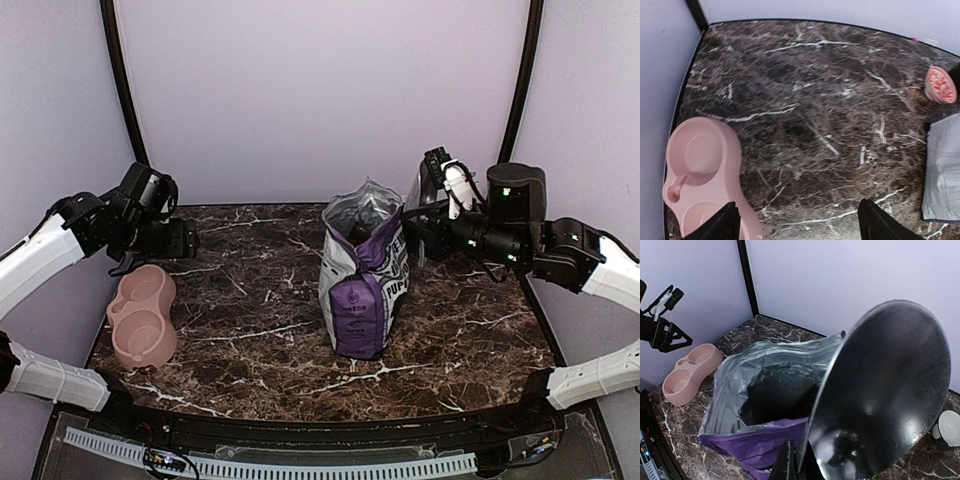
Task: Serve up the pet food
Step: Move the pet food bowl to the center of the board.
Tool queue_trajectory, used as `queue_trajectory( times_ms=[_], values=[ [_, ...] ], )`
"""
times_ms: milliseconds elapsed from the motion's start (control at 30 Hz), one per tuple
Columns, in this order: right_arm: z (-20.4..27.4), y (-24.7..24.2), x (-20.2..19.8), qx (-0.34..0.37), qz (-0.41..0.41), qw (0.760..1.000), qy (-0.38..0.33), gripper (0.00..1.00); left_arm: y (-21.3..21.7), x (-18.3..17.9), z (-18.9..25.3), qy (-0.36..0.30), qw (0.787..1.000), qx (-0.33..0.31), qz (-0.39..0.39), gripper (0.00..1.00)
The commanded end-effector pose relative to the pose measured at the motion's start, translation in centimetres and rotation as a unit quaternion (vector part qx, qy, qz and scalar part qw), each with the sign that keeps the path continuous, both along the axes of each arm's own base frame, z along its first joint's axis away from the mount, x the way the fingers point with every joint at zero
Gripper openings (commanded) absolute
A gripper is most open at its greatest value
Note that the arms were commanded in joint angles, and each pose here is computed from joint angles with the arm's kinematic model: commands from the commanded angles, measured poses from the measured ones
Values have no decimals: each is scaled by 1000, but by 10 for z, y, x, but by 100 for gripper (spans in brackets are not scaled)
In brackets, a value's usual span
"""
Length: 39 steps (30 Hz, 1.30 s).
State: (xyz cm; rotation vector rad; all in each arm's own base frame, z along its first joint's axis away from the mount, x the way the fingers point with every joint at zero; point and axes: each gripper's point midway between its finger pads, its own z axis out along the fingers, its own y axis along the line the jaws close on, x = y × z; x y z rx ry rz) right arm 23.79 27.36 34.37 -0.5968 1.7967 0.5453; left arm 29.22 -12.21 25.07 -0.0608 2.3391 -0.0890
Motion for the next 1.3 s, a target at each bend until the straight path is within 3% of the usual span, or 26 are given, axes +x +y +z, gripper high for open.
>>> queue_trajectory(
  times_ms=[0,100,333,767,1267],
  values=[
    [0,-36,5,4,-57,998,2,0,59,-17,-42,87,989,43,110,83],
    [-8,-49,6,7,-73,997,12,0,84,-13,-64,116,980,40,154,81],
    [-23,-61,2,11,-83,996,28,0,113,16,-112,148,974,56,159,77],
    [-38,-77,-5,6,-93,995,38,0,142,59,-179,181,965,-14,189,68],
    [-53,-77,-1,-7,-97,994,45,0,122,74,-219,209,962,-69,162,23]
  ],
)
